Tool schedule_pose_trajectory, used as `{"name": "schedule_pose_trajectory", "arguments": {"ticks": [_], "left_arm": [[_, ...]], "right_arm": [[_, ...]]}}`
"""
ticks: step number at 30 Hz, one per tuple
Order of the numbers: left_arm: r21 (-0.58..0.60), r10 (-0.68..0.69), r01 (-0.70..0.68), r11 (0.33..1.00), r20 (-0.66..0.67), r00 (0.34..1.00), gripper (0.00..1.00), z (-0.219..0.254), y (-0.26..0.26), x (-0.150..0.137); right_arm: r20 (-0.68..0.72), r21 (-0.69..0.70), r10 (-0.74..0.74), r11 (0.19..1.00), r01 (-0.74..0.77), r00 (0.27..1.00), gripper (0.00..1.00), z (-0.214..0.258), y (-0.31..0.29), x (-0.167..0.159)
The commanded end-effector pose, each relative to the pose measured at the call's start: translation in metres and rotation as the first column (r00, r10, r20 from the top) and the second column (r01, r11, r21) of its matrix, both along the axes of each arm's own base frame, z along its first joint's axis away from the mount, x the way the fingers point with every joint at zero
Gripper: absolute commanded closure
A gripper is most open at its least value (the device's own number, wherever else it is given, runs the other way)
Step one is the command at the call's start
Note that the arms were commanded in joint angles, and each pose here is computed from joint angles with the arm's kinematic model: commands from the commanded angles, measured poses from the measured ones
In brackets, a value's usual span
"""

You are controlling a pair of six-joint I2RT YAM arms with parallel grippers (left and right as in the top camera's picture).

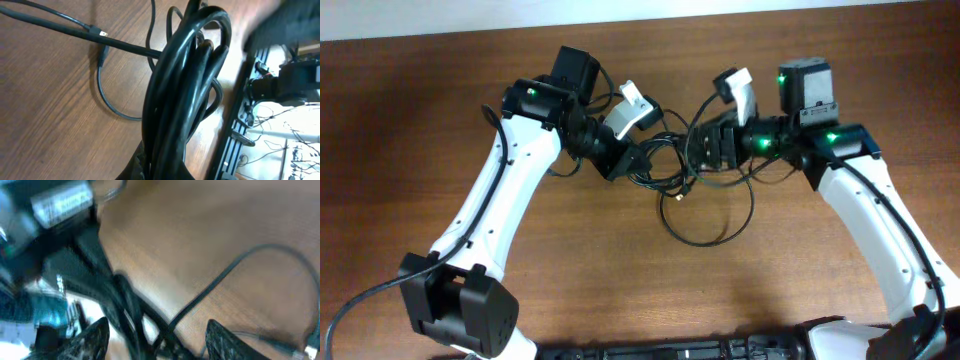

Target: Untangle cables

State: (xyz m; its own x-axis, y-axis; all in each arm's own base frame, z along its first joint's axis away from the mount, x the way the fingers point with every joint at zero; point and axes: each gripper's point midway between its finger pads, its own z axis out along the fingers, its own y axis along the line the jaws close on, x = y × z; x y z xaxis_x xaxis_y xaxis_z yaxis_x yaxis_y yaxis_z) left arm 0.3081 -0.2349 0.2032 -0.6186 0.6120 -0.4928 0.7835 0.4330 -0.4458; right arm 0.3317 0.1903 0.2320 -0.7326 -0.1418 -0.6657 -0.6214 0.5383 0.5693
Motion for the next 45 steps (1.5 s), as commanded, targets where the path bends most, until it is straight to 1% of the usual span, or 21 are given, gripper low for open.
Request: {"name": "schedule_pose_trajectory", "arguments": {"ticks": [1,3,7,8,9,10,12,14,16,17,18,19,21,24,26,31,34,35,40,43,45], "left_arm": [[-0.030,-0.020,0.021,0.999,0.036,0.999,0.99,0.012,-0.003,-0.001],[-0.090,-0.038,0.039,0.995,0.016,0.999,0.96,0.020,-0.011,-0.006],[-0.177,-0.092,0.087,0.980,-0.022,0.996,0.96,0.031,-0.030,-0.023],[-0.184,-0.102,0.096,0.978,-0.024,0.994,0.96,0.033,-0.033,-0.025],[-0.183,-0.109,0.102,0.978,-0.025,0.994,0.97,0.032,-0.035,-0.027],[-0.183,-0.109,0.103,0.978,-0.027,0.994,0.96,0.032,-0.036,-0.028],[-0.181,-0.101,0.093,0.979,-0.035,0.994,0.92,0.032,-0.035,-0.028],[-0.171,-0.091,0.083,0.982,-0.040,0.995,1.00,0.031,-0.035,-0.026],[-0.169,-0.090,0.082,0.982,-0.038,0.995,1.00,0.031,-0.034,-0.026],[-0.158,-0.085,0.079,0.984,-0.030,0.996,1.00,0.029,-0.033,-0.024],[-0.101,-0.014,0.010,0.995,-0.042,0.999,1.00,0.022,-0.029,-0.015],[-0.006,0.130,-0.131,0.991,-0.051,0.990,1.00,0.012,-0.020,0.003],[0.101,0.349,-0.345,0.933,-0.022,0.937,1.00,0.002,-0.005,0.032],[0.119,0.496,-0.492,0.863,-0.011,0.868,1.00,0.002,0.001,0.051],[0.119,0.554,-0.546,0.829,-0.036,0.832,1.00,0.003,0.002,0.055],[0.060,0.499,-0.495,0.867,-0.121,0.858,1.00,0.011,-0.013,0.044],[0.057,0.495,-0.492,0.869,-0.126,0.859,1.00,0.011,-0.014,0.043],[0.053,0.492,-0.490,0.870,-0.131,0.861,1.00,0.012,-0.015,0.042],[0.047,0.472,-0.470,0.881,-0.140,0.871,1.00,0.013,-0.022,0.037],[0.047,0.456,-0.454,0.890,-0.140,0.879,1.00,0.013,-0.029,0.032],[0.047,0.454,-0.452,0.891,-0.140,0.880,1.00,0.013,-0.030,0.032]], "right_arm": [[0.086,-0.064,0.127,0.991,-0.121,0.988,0.39,-0.003,0.008,-0.020],[0.081,-0.069,0.127,0.990,-0.122,0.989,0.40,-0.004,0.009,-0.021],[0.091,-0.099,0.116,0.989,-0.107,0.989,0.60,-0.008,0.006,-0.017],[0.092,-0.104,0.112,0.989,-0.103,0.989,0.69,-0.009,0.005,-0.016],[0.095,-0.127,0.096,0.988,-0.083,0.991,0.87,-0.012,0.002,-0.013],[0.096,-0.139,0.086,0.988,-0.073,0.992,0.96,-0.013,0.000,-0.012],[0.081,-0.130,0.077,0.989,-0.066,0.994,0.96,-0.013,0.000,-0.012],[0.078,-0.129,0.075,0.990,-0.065,0.994,0.96,-0.013,0.000,-0.012],[0.079,-0.129,0.072,0.990,-0.061,0.994,0.54,-0.013,-0.001,-0.011],[0.060,-0.119,0.044,0.992,-0.036,0.997,0.45,-0.011,-0.004,-0.009],[0.012,-0.097,-0.021,0.995,0.022,1.000,0.37,-0.008,-0.012,-0.004],[-0.016,-0.075,-0.075,0.994,0.073,0.997,0.35,-0.002,-0.023,0.001],[-0.028,0.017,-0.075,0.997,0.076,0.997,0.35,0.016,-0.033,-0.002],[-0.018,0.035,-0.092,0.995,0.093,0.996,0.36,0.026,-0.041,-0.006],[-0.035,0.032,-0.078,0.996,0.079,0.996,0.43,0.025,-0.037,-0.012],[-0.052,-0.100,-0.068,0.993,0.063,0.996,0.46,-0.013,-0.017,-0.002],[-0.041,-0.136,-0.089,0.987,0.082,0.995,0.52,-0.025,-0.017,0.010],[-0.034,-0.207,-0.149,0.968,0.139,0.988,0.61,-0.037,-0.027,0.020],[-0.018,-0.314,-0.212,0.929,0.195,0.977,0.60,-0.051,-0.030,0.024],[0.014,-0.434,-0.357,0.839,0.328,0.934,0.60,-0.062,-0.046,0.032],[0.013,-0.457,-0.409,0.809,0.370,0.912,0.60,-0.065,-0.053,0.034]]}}
